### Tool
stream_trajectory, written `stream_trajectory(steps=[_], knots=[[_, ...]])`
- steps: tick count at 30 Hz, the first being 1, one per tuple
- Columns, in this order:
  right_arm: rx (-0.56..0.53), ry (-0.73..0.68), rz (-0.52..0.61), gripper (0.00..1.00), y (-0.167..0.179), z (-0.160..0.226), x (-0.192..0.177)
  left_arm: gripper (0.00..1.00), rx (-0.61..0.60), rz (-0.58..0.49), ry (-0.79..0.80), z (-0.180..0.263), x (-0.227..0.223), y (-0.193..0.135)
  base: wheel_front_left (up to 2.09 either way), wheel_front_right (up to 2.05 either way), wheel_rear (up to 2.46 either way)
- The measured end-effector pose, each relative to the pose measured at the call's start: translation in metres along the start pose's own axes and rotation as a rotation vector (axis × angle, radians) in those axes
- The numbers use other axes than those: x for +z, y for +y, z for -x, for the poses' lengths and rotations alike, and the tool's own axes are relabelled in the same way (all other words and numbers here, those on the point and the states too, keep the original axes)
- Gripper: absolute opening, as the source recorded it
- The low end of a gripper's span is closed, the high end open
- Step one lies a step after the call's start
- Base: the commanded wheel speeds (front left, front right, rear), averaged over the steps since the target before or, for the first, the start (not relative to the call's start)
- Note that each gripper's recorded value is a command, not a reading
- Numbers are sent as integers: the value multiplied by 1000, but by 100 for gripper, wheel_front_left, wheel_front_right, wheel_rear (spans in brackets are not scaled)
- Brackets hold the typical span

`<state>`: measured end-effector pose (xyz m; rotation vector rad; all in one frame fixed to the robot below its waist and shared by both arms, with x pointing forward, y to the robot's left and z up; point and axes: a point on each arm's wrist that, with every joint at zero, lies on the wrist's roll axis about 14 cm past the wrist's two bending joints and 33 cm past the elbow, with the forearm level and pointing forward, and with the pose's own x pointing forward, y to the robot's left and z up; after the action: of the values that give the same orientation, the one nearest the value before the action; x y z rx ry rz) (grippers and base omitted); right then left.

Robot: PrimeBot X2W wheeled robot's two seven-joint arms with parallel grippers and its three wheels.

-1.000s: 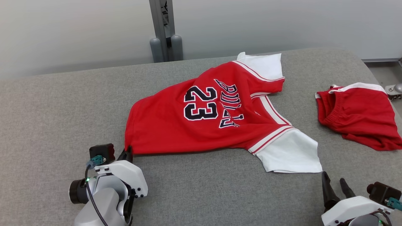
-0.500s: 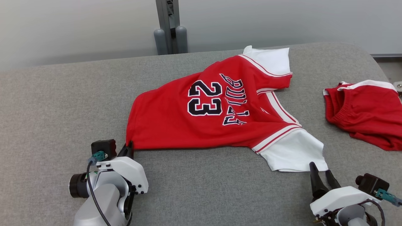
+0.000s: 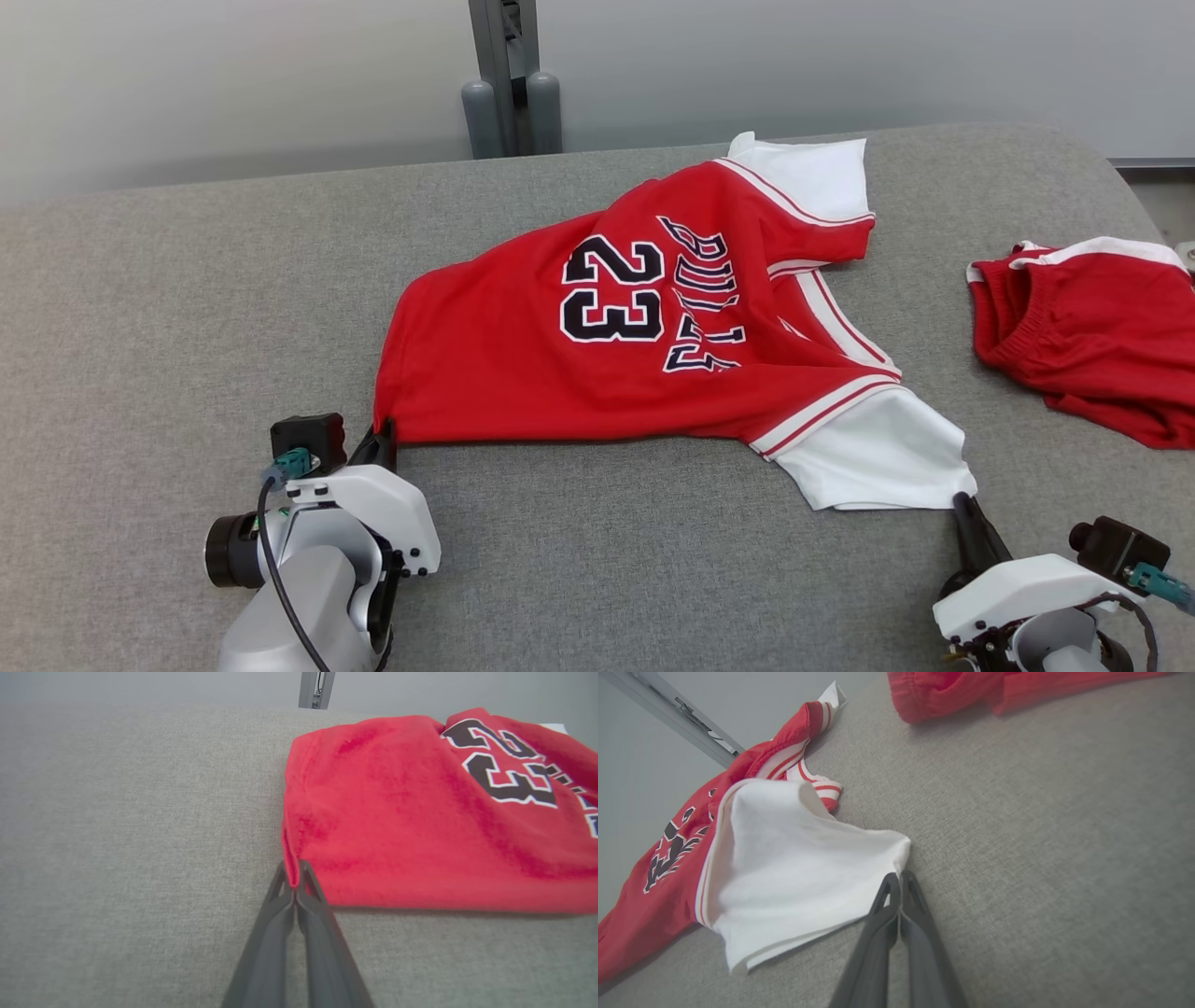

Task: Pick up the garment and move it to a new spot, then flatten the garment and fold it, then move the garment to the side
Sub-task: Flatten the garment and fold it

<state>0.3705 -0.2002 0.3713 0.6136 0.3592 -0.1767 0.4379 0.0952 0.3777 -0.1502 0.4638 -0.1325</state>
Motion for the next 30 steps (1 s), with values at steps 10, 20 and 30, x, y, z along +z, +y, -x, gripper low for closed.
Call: stream_trajectory(steps=[10,20,30], knots=[[-22,-7,-3,47,-8,-2,3,0,5,4,-6,0,2,2,0,0,0],[-31,-14,-3,100,-11,-6,7,0,8,2,-5,0,1,3,0,0,0],[-13,-8,-9,0,-4,-7,5,0,13,0,-8,2,2,6,0,0,0]])
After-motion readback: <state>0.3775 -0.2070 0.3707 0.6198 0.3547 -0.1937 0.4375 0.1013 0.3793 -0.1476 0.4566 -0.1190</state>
